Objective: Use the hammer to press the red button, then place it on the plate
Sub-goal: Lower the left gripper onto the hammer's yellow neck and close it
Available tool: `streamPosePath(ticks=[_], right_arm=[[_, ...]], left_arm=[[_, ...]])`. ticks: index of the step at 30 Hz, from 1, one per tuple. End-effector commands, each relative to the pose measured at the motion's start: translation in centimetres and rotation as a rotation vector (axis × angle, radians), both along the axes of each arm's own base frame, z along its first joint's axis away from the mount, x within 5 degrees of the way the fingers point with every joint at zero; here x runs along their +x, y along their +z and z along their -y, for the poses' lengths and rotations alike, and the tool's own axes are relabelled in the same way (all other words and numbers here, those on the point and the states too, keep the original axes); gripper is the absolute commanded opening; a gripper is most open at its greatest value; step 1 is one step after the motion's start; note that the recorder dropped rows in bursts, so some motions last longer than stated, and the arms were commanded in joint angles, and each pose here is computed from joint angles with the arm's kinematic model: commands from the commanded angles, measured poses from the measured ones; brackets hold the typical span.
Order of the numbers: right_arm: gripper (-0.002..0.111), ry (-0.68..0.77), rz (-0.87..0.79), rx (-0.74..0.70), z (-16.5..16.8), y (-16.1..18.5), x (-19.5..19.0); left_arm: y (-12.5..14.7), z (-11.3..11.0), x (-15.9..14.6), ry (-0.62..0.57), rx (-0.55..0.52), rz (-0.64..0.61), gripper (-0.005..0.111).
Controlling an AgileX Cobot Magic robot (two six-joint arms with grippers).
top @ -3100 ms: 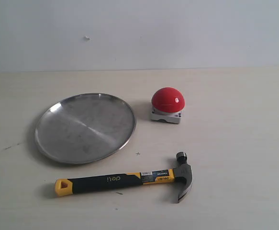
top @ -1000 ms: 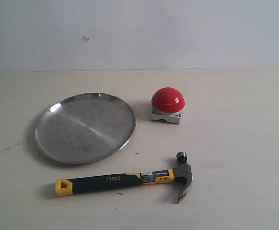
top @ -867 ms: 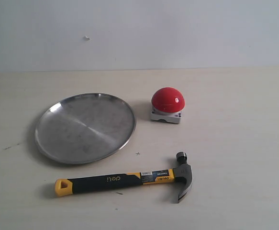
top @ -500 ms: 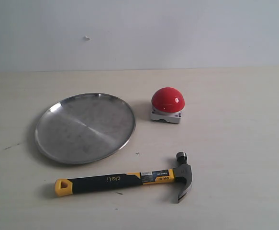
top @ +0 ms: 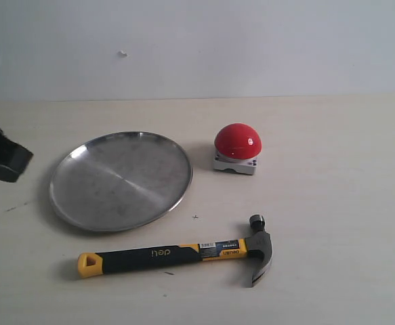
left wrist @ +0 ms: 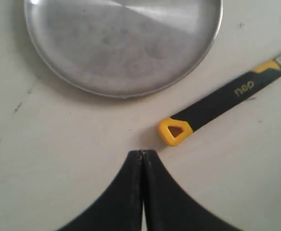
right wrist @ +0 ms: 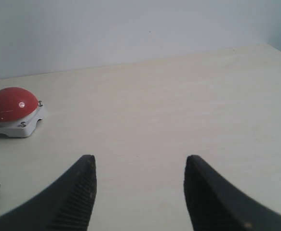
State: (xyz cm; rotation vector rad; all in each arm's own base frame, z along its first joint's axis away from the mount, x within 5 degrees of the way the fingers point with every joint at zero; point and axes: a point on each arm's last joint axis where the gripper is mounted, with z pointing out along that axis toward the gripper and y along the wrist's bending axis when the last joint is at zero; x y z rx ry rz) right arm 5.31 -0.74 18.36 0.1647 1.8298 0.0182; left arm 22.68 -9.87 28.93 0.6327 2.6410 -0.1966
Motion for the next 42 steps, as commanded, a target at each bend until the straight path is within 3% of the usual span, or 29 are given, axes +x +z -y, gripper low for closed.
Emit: streamPosePath(ticks=[1, 7, 12, 15, 19, 21, 26, 34, 42], right_arm=[[0.054, -0.003, 0.005, -0.007, 0.0, -0.1, 0.0], [0.054, -0.003, 0.005, -0.007, 0.0, -0.1, 0.0], [0.054, -0.003, 0.005, -0.007, 0.0, -0.1, 0.0], [0.054, -0.003, 0.005, -0.007, 0.0, -0.1, 0.0], [0.054, -0.003, 0.005, -0.007, 0.0, -0.1, 0.0], [0.054, -0.003, 0.005, -0.007, 0.0, -0.1, 0.0], [0.054, -0.003, 0.005, -0.007, 0.0, -0.1, 0.0], [0.054, -0.003, 0.005, -0.007, 0.0, -0.1, 0.0], [0.054, -0.003, 0.005, -0.007, 0.0, -0.1, 0.0]], left_arm=[[-1.7, 4.2, 0.8, -0.204, 0.170, -0.017, 0.000], [-4.0, 10.7, 0.3, -0.548, 0.313, -0.023, 0.000], [-4.9, 15.7, 0.8, -0.718, 0.338, 0.007, 0.002], [-5.3, 18.4, 1.2, -0.760, 0.333, 0.021, 0.018], [-6.6, 21.4, 2.1, -0.783, 0.324, -0.003, 0.057], [-7.4, 22.3, 2.4, -0.803, 0.326, -0.056, 0.067], [-9.7, 24.3, 3.5, -0.829, 0.341, -0.153, 0.065], [-11.8, 26.1, 4.1, -0.933, 0.290, -0.149, 0.065], [-14.0, 26.5, 4.4, -0.963, 0.307, -0.155, 0.065]])
